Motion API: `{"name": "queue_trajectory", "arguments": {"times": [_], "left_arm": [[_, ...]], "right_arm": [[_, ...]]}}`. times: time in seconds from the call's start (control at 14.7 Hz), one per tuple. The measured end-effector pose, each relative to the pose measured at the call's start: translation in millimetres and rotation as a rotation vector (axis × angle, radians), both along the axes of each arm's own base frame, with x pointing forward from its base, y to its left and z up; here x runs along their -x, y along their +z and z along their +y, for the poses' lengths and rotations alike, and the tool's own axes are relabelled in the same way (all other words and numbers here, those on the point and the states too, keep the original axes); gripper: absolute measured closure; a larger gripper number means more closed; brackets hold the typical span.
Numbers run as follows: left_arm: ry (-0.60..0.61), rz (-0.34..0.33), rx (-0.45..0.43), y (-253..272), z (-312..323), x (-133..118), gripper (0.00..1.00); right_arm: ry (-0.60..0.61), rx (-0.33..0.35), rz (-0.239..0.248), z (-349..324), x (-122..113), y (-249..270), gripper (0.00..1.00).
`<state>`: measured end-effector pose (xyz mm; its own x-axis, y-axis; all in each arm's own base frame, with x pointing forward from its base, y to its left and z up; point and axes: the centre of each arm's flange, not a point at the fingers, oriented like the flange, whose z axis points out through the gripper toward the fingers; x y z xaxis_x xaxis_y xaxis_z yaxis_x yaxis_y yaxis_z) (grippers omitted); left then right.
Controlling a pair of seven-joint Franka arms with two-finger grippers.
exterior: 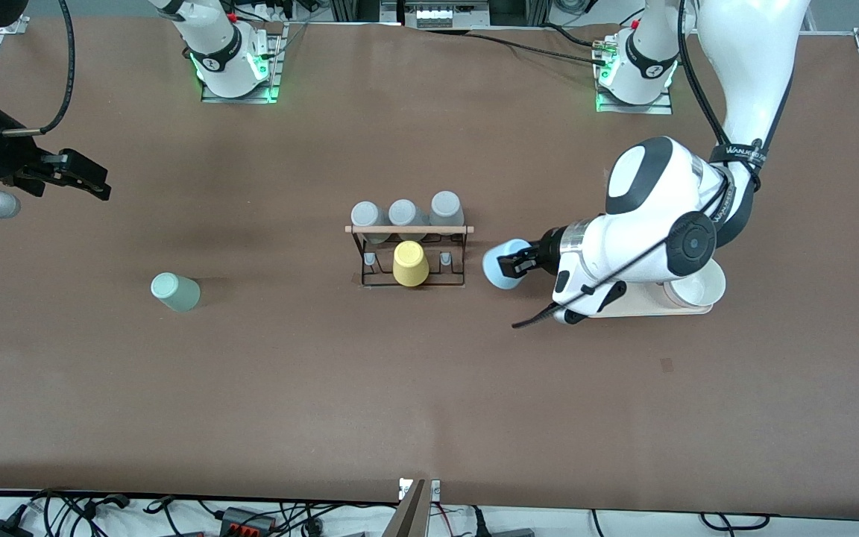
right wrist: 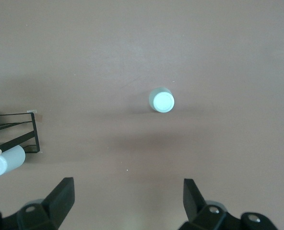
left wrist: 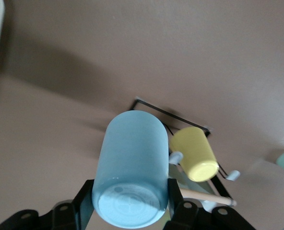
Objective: Hang scattered cups on rack with three cups
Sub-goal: 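Hang the blue cup on the rack while the right gripper reaches the green cup, then withdraw the left gripper while the right gripper grasps the green cup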
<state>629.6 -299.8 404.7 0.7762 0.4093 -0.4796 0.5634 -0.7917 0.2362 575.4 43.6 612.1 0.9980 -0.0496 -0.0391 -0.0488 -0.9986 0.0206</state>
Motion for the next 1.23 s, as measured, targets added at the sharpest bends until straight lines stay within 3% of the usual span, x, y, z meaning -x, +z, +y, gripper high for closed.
{"name": "queue_trajectory", "arguments": {"times": [0.34, 0.75, 1.02, 1.23], "left_arm": [[0.032, 0.011, 0.011, -13.7, -47.7, 13.4, 0.36], [0.018, 0.024, 0.007, -31.7, -74.5, 24.0, 0.36], [0.013, 0.001, 0.01, -46.3, -94.9, 29.3, 0.36], [-0.041, -0.037, -0.066, -62.9, -98.3, 32.1, 0.36]], "right_arm": [[-0.002, -0.001, 0.034, -1.6, -8.3, -19.9, 0.0], [0.019, 0.0, 0.118, -11.0, -56.6, -124.6, 0.0], [0.063, 0.032, 0.117, -36.2, -76.3, -206.3, 0.0], [0.082, 0.037, 0.107, -60.5, -69.1, -262.7, 0.0]]}}
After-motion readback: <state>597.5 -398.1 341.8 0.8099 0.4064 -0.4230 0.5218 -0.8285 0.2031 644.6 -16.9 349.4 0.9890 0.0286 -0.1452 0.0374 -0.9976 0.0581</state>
